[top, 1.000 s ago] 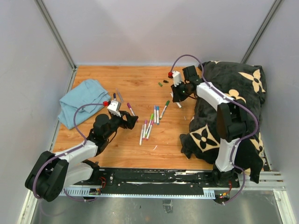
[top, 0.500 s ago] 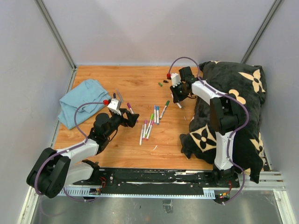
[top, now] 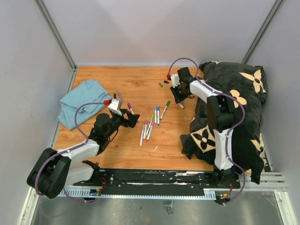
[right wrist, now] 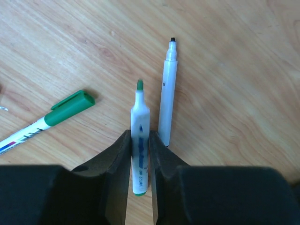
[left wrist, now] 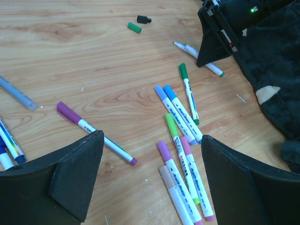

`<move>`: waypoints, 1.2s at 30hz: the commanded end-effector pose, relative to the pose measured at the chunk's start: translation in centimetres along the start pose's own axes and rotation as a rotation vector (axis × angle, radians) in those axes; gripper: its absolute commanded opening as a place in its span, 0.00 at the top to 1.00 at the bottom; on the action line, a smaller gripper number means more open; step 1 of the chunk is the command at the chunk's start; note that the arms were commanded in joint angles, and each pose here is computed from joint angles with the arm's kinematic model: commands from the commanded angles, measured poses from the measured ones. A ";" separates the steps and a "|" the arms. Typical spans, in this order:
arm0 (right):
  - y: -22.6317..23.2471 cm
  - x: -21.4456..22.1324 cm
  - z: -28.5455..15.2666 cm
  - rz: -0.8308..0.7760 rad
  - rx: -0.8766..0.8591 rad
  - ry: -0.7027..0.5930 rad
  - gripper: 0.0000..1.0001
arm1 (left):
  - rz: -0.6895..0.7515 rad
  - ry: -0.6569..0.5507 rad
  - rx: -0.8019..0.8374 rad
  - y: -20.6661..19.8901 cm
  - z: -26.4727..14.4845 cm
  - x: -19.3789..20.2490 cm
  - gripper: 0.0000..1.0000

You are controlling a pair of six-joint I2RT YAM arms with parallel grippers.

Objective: Open the pen caps
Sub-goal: Place the pen at the center of the board.

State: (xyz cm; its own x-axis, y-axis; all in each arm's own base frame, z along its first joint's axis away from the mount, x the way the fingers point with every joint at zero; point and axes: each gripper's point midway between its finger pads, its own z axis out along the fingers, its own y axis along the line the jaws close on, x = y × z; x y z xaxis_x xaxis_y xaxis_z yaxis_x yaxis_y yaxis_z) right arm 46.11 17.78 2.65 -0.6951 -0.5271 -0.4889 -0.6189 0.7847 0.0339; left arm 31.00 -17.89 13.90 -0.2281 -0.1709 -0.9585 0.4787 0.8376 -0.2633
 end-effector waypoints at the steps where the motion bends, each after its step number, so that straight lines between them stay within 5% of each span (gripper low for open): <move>1: 0.0 0.1 0.5 -0.003 0.034 0.037 0.77 | 0.024 -0.061 0.023 -0.6 0.6 -2.1 0.12; 21: 2.1 -2.5 -5.7 -0.135 -0.043 -0.100 0.60 | 0.023 -0.061 0.024 -0.6 0.5 -2.0 0.12; 29: 5.8 -2.1 -7.3 -0.201 -0.226 -0.151 0.57 | 0.024 -0.060 0.024 -0.6 0.5 -2.0 0.12; 36: 10.7 -1.3 -6.4 -0.055 -0.431 -0.138 0.57 | 0.022 -0.059 0.022 -0.6 0.5 -1.9 0.12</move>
State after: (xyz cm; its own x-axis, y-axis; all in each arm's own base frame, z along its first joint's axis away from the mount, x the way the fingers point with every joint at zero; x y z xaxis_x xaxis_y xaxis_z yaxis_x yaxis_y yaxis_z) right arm 41.03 21.23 9.30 -0.5575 -0.5431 -0.6279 -0.7852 0.5906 0.1863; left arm 31.03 -17.92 13.99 -0.2262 -0.1718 -0.9588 0.4796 0.8371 -0.2632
